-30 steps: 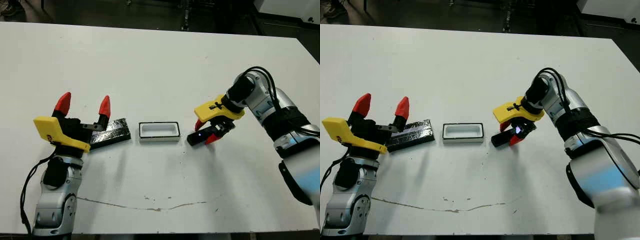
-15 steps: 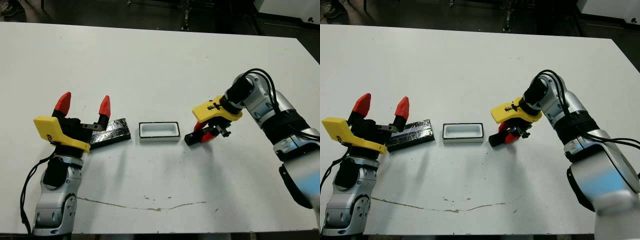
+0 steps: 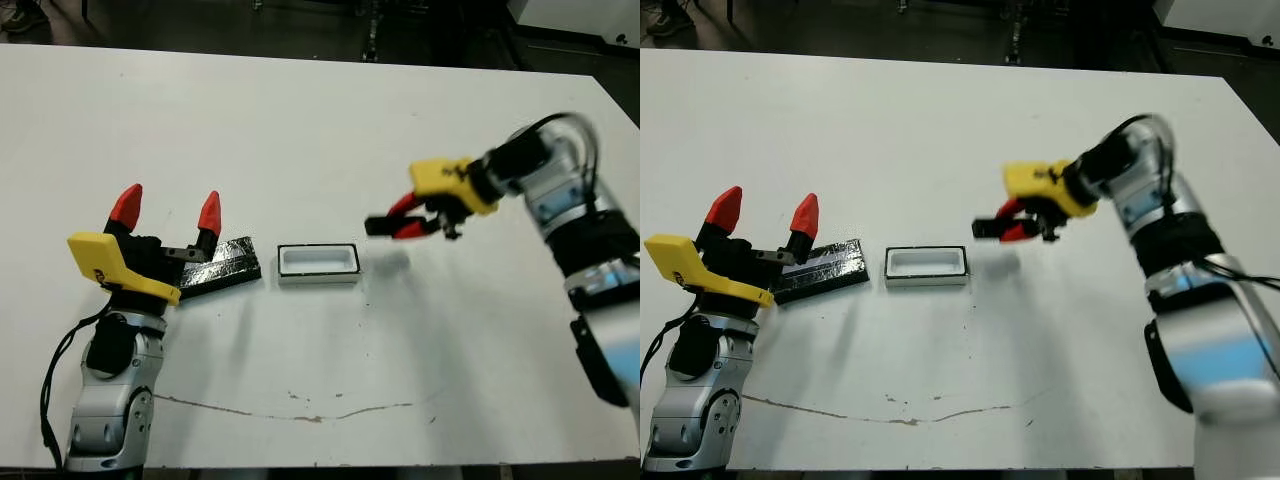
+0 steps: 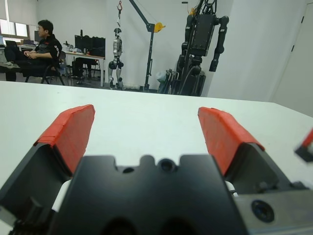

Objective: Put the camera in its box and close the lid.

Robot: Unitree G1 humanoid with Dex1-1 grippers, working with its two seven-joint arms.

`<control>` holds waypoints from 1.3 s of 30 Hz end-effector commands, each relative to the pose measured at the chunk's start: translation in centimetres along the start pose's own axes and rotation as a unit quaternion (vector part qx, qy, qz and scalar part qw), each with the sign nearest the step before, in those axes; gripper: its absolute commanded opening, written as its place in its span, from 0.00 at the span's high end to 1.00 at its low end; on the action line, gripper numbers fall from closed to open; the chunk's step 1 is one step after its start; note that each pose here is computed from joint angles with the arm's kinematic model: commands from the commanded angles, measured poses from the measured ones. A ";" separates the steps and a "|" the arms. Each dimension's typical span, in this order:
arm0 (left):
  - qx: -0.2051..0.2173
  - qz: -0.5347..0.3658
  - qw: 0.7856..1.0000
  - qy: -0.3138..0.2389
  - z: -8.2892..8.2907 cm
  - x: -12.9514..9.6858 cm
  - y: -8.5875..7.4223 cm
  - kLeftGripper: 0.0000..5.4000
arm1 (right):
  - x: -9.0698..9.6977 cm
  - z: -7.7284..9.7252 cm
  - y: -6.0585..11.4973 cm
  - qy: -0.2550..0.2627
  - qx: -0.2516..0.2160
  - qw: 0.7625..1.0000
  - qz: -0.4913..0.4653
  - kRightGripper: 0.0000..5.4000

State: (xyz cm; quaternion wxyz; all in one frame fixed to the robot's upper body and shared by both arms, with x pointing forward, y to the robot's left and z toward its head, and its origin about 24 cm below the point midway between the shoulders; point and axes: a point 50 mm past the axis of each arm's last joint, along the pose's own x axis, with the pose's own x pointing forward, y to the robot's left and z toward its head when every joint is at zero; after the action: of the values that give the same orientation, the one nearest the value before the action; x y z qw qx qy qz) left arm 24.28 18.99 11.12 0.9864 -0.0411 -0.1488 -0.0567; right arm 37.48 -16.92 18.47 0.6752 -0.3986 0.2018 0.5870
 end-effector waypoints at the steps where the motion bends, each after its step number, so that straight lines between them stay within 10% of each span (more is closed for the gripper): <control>1: 0.005 0.001 1.000 0.005 -0.1 0.0 0.2 0.00 | -1.5 1.2 -1.2 -0.012 0.023 0.999 -0.025 0.69; 39: -0.005 0.003 1.000 0.007 -0.2 -0.2 0.1 0.00 | 6.1 4.6 2.0 -0.125 0.086 0.985 0.079 0.69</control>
State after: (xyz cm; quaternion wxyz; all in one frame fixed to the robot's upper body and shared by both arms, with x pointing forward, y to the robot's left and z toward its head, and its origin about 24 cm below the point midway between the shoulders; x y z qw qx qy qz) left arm 24.28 18.91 11.32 0.9861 -0.0438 -0.1494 -0.0576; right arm 36.20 -9.56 16.61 0.6786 -0.2560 0.1893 0.6619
